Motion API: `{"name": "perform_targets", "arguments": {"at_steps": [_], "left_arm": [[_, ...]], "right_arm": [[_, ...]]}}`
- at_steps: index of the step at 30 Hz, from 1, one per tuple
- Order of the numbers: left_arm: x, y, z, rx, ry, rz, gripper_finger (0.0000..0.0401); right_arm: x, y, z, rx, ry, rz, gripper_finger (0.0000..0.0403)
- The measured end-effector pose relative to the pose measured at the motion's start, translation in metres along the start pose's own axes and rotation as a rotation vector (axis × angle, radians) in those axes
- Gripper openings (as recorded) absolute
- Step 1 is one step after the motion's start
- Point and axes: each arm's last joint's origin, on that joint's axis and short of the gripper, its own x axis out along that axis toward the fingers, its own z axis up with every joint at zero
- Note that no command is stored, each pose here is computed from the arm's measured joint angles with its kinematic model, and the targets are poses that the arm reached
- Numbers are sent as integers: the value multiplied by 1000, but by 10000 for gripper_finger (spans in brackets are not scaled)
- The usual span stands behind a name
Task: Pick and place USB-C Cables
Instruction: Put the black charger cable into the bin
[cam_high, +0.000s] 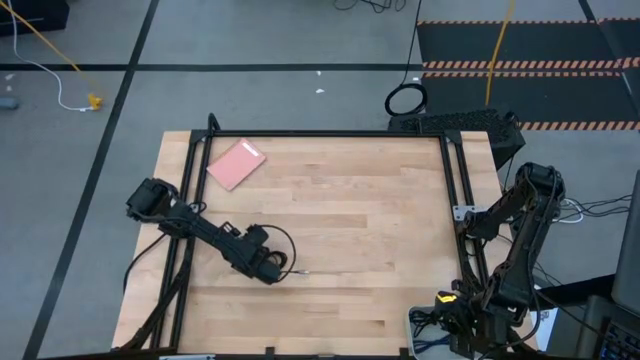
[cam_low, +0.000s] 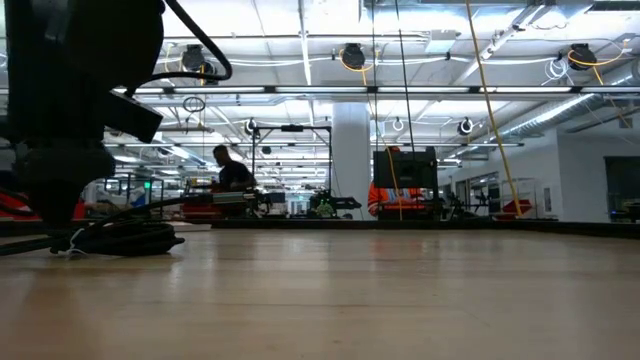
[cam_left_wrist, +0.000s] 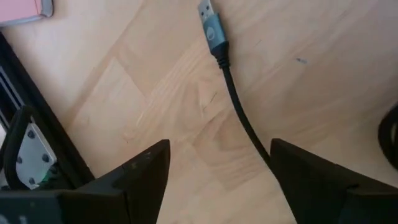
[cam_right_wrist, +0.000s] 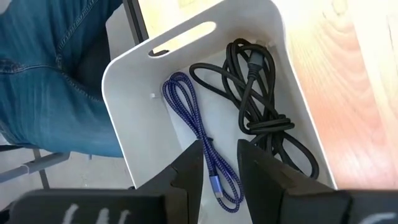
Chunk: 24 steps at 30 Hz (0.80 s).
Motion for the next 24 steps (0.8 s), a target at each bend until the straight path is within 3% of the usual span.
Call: {"name": "perform_targets", "arguments": {"at_steps": [8,16,24], "left_arm": [[0,-12,10,47,-39,-135,232],[-5,-8,13,51,-40,-162,162],[-31,0,3,8,-159,-306,150]], "right_arm": [[0,0,0,0,0,0,91],[0,0,0,-6,-1,0,91],[0,0,0,-7,-1,0,91]]}}
